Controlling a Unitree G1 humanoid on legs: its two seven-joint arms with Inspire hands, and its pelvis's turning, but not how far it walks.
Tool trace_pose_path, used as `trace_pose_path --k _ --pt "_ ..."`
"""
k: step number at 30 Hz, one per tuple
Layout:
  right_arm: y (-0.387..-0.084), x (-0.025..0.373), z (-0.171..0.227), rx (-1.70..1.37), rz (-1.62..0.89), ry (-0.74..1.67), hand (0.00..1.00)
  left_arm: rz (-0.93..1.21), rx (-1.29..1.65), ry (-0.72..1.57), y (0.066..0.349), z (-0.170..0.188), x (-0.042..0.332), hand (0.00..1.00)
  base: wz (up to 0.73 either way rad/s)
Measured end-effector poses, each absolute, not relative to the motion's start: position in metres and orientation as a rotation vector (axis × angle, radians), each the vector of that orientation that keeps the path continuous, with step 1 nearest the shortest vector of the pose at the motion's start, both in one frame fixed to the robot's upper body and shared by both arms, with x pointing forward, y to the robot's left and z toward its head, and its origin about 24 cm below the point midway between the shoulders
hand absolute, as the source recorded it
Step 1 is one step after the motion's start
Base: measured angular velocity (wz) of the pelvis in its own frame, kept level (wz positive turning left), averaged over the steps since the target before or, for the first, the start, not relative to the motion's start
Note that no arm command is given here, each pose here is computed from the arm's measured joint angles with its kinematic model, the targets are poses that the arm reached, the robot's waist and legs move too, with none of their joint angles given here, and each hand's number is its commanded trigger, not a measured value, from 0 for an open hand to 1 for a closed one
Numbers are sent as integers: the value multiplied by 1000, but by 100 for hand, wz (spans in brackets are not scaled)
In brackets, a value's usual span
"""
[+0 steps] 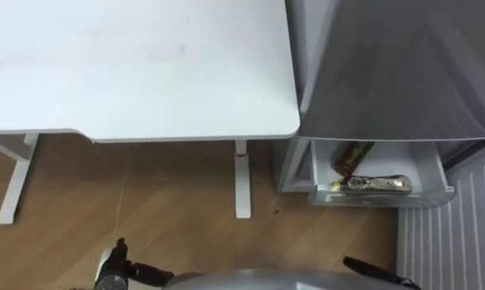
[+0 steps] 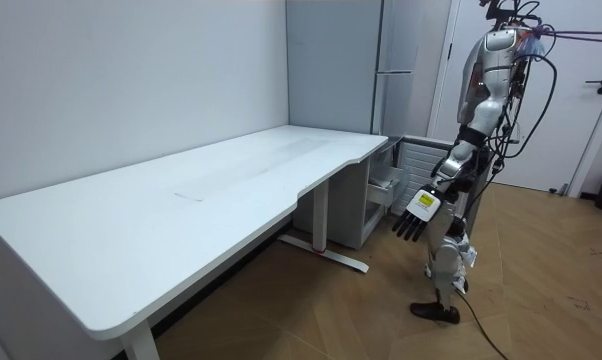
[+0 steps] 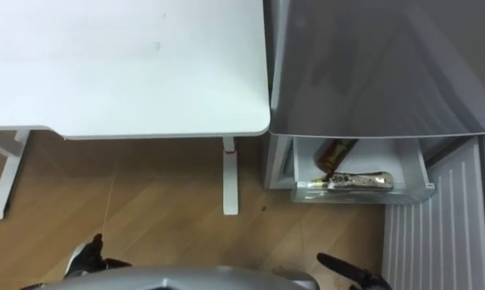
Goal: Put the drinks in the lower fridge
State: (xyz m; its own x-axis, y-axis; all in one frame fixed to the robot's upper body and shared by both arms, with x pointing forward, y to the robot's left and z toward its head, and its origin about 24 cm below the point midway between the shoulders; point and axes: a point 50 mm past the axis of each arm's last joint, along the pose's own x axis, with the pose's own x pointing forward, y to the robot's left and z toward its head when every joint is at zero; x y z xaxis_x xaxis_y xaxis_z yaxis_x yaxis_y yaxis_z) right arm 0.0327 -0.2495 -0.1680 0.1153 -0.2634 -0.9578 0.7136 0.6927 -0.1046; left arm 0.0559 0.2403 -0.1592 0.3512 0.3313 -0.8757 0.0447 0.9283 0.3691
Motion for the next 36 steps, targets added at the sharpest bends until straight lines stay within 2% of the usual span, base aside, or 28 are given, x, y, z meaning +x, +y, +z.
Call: trace_pose_path --k 11,36 --pt "-257 24 -167 520 -945 1227 0 206 344 1250 241 -162 43 0 2" --pt "-249 38 -167 517 -879 1204 0 206 345 1247 240 -162 42 0 -13"
